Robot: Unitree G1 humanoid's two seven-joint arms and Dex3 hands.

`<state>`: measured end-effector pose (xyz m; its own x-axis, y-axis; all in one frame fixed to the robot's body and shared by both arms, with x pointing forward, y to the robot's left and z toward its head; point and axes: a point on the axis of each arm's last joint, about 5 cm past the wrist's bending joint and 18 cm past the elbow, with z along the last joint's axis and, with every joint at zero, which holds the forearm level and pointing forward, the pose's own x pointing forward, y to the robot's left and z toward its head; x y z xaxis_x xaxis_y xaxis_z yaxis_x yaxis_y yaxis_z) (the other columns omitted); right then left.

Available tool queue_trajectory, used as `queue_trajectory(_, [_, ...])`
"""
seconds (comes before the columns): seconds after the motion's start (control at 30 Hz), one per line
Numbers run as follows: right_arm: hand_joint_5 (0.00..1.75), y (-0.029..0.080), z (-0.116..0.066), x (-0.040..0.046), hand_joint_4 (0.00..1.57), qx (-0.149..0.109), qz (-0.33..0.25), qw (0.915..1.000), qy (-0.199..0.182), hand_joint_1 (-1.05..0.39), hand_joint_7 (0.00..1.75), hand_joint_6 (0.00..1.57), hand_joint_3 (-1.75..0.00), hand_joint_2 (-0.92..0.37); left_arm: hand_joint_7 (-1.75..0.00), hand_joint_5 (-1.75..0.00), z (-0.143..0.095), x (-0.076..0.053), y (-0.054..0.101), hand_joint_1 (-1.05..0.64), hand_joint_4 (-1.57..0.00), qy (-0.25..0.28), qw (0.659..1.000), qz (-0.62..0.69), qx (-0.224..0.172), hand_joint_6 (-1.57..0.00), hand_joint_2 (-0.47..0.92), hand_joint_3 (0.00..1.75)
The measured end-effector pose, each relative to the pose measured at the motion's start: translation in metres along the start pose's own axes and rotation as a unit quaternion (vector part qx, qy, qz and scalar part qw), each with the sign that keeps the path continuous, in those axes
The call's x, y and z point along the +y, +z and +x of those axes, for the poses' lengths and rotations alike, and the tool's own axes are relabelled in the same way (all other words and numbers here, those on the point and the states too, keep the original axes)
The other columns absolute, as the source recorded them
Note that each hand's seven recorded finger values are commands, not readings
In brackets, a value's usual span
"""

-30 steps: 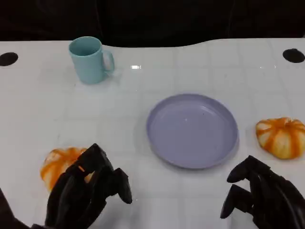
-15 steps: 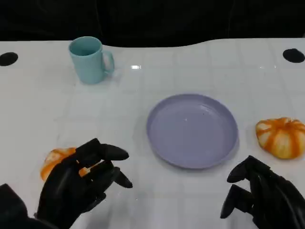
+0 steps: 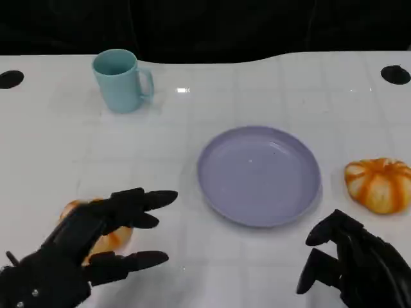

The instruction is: Grasp the bread from the table and place it into the plate.

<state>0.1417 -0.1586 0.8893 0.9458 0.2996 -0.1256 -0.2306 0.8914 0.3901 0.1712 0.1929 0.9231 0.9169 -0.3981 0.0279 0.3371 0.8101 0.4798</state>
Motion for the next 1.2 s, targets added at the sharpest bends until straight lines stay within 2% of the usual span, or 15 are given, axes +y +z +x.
queue_trajectory(0.13, [1.75, 0.0, 0.0, 0.0001, 0.63, 0.0, 0.0, 1.0, 0.0, -0.53, 1.66, 0.42, -0.48, -0.92, 0.0, -0.47, -0.002, 0.006, 0.01, -0.56, -0.23, 0.027, 0.991, 0.131, -0.01, -0.42, 0.92, 0.01])
queue_trajectory(0.27, [1.75, 0.0, 0.0, 0.0001, 0.63, -0.001, 0.0, 1.0, 0.0, -0.53, 1.66, 0.43, -0.48, -0.92, 0.0, -0.39, -0.005, 0.01, 0.018, -0.61, -0.13, 0.031, 0.968, 0.248, -0.006, -0.32, 0.92, 0.06])
queue_trajectory(0.5, [1.75, 0.0, 0.0, 0.0002, 0.62, 0.0, 0.001, 1.0, 0.001, -0.53, 1.67, 0.42, -0.49, -0.92, 0.0, -0.3, -0.009, 0.014, 0.031, -0.61, -0.01, 0.003, 0.939, 0.341, 0.041, -0.22, 0.92, 0.05])
queue_trajectory(0.67, [1.75, 0.001, 0.0, 0.0001, 0.62, 0.0, 0.001, 1.0, 0.0, -0.53, 1.67, 0.42, -0.49, -0.92, 0.0, -0.25, -0.003, 0.009, 0.036, -0.6, -0.01, -0.031, 0.893, 0.435, 0.113, -0.2, 0.91, 0.02])
queue_trajectory(0.8, [1.75, 0.0, 0.0, 0.0002, 0.62, 0.0, 0.001, 1.0, 0.0, -0.53, 1.67, 0.42, -0.49, -0.92, -0.01, -0.23, 0.004, 0.009, 0.04, -0.59, -0.02, -0.034, 0.876, 0.464, 0.13, -0.2, 0.9, 0.01])
queue_trajectory(0.87, [1.75, 0.0, 0.0, 0.0002, 0.62, 0.0, 0.001, 1.0, 0.0, -0.53, 1.67, 0.42, -0.48, -0.92, -0.01, -0.22, 0.008, 0.009, 0.039, -0.6, -0.03, -0.035, 0.868, 0.475, 0.138, -0.21, 0.9, 0.0])
queue_trajectory(1.0, [1.75, 0.001, 0.0, 0.0, 0.62, 0.0, 0.002, 1.0, -0.001, -0.53, 1.67, 0.42, -0.48, -0.92, 0.0, -0.2, 0.016, 0.008, 0.028, -0.61, -0.05, -0.052, 0.857, 0.485, 0.167, -0.21, 0.9, 0.0])
queue_trajectory(1.2, [1.75, 0.001, 0.0, -0.0001, 0.62, 0.0, 0.001, 1.0, -0.001, -0.53, 1.68, 0.43, -0.49, -0.92, 0.0, -0.16, 0.025, 0.005, 0.015, -0.61, -0.05, -0.065, 0.853, 0.485, 0.18, -0.18, 0.91, 0.0])
